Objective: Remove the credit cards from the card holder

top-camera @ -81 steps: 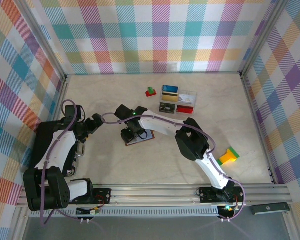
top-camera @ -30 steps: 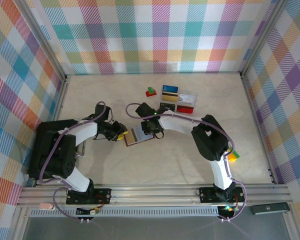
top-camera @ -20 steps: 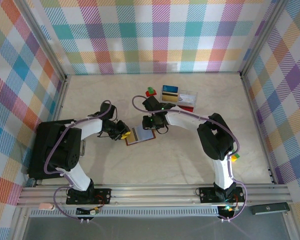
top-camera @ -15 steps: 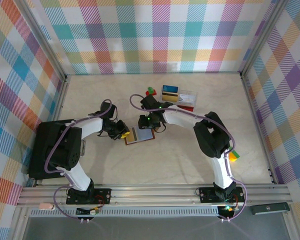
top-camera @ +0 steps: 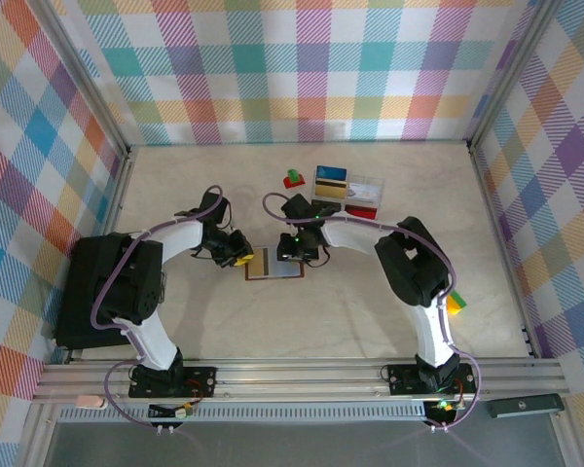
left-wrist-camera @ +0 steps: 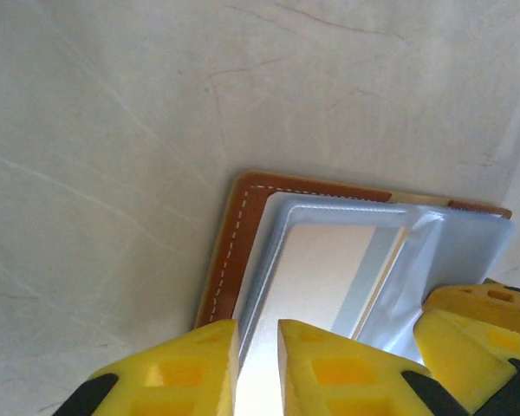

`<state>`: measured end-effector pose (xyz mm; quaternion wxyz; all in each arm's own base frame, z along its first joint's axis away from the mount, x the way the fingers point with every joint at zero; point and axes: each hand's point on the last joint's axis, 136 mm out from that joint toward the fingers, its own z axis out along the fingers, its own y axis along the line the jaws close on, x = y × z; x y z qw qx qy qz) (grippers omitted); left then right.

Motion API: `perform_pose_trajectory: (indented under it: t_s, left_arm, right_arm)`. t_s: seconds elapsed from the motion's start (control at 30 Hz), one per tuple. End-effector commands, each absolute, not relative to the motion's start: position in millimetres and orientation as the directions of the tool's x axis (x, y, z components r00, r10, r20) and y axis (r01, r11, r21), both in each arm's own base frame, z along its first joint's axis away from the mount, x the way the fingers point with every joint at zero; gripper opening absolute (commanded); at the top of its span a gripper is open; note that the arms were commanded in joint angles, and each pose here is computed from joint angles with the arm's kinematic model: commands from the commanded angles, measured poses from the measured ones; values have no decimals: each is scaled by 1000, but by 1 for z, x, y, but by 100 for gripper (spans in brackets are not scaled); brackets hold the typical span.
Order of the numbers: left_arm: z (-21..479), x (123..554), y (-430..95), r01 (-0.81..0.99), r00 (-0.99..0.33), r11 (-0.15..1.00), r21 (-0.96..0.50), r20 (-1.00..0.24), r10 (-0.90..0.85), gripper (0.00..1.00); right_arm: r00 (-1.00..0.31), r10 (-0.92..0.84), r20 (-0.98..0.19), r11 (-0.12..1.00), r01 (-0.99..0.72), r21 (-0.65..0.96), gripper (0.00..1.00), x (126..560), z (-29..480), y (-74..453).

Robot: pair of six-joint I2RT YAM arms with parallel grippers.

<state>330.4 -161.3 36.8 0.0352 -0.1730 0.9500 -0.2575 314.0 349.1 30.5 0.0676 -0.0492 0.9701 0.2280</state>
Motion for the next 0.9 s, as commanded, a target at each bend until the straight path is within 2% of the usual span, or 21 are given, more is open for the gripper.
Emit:
perform_pose_trajectory:
  t_s: [0.0, 0.17, 0.53, 0.87]
  left_arm:
    - [46, 326, -166, -269, -955, 829, -491, 21, -297, 21]
    - [47, 327, -170, -253, -960, 831, -496, 18, -281, 20]
    - [33, 321, -176, -253, -964, 845, -471, 54, -259, 12]
    - [13, 313, -164, -306, -951, 868, -391, 90, -294, 9]
  right_arm:
    - [-993, -11, -114, 885, -63, 461, 29, 306, 38, 342]
    - [-981, -25, -193, 824, -130, 551, 28, 326, 68, 365]
    - [-998, -3, -65, 738, -46, 673, 18, 321, 50, 379]
    - [-1000, -2, -10, 731, -8, 682, 13, 316, 35, 376]
